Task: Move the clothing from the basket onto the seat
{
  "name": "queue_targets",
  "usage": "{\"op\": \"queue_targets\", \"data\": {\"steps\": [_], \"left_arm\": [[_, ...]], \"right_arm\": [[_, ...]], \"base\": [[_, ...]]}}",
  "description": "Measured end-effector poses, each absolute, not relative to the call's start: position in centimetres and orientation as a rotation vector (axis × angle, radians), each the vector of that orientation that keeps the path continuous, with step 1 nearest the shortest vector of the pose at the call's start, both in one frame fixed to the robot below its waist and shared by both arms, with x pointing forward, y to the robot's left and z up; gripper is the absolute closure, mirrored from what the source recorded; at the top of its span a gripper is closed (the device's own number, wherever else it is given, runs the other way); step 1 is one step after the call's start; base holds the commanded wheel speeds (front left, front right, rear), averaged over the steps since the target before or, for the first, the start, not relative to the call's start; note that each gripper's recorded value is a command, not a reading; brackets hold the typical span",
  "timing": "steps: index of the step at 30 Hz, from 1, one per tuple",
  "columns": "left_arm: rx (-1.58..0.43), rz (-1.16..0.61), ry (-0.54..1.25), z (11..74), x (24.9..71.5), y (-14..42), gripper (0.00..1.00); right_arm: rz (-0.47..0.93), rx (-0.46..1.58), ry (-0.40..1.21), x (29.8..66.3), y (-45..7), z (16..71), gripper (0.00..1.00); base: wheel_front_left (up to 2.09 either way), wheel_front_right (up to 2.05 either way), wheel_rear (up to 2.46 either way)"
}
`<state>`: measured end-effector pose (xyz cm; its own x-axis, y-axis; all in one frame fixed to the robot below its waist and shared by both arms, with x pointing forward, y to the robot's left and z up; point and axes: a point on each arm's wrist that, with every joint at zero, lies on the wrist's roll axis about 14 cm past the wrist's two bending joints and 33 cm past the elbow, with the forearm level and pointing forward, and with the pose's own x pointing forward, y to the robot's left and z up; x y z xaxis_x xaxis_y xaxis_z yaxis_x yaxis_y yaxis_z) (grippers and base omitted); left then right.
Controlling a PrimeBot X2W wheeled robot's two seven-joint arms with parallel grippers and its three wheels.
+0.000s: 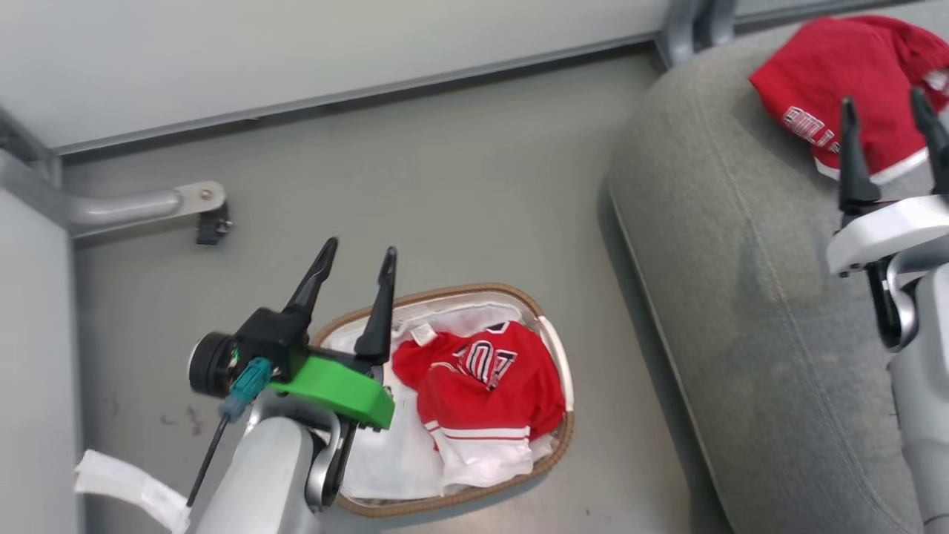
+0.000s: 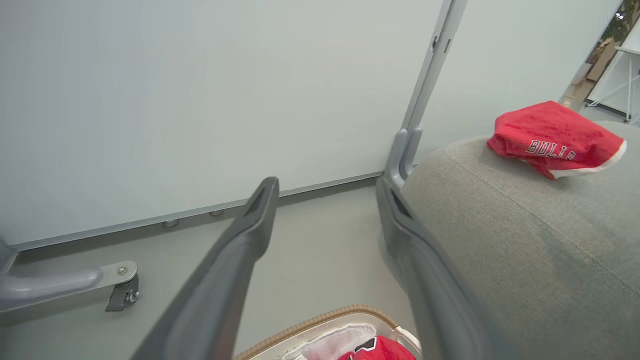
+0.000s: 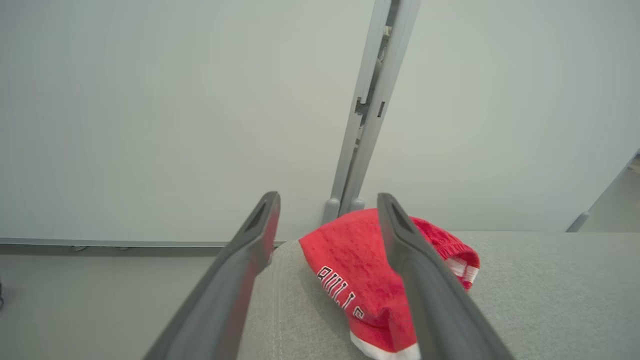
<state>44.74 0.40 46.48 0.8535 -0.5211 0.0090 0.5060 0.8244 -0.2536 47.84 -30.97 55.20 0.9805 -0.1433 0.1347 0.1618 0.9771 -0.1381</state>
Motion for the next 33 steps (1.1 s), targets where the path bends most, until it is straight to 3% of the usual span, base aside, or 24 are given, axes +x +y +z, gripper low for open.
{"op": "queue_targets", "data": {"steps": [13,20,33], "left_arm": [[-0.231,-0.239,0.041,47.1,41.7,10.7,0.00],[-0.243,-0.120,0.043,46.7,39.6,14.4,0.00],[-0.263,-0.101,0.046,46.7,38.4,15.0,0.00]], "right_arm": [[0.029,0.036,-0.169,46.9,-20.5,54.7,0.00],[0.055,0.099,-0.163,45.1,-18.2,53.8,0.00],[0.052,0.165,-0.090,42.0,-17.9,51.0,0.00]], "base": [[0.00,0.00,0.00],[0.00,0.00,0.00],[0.00,0.00,0.00]]}}
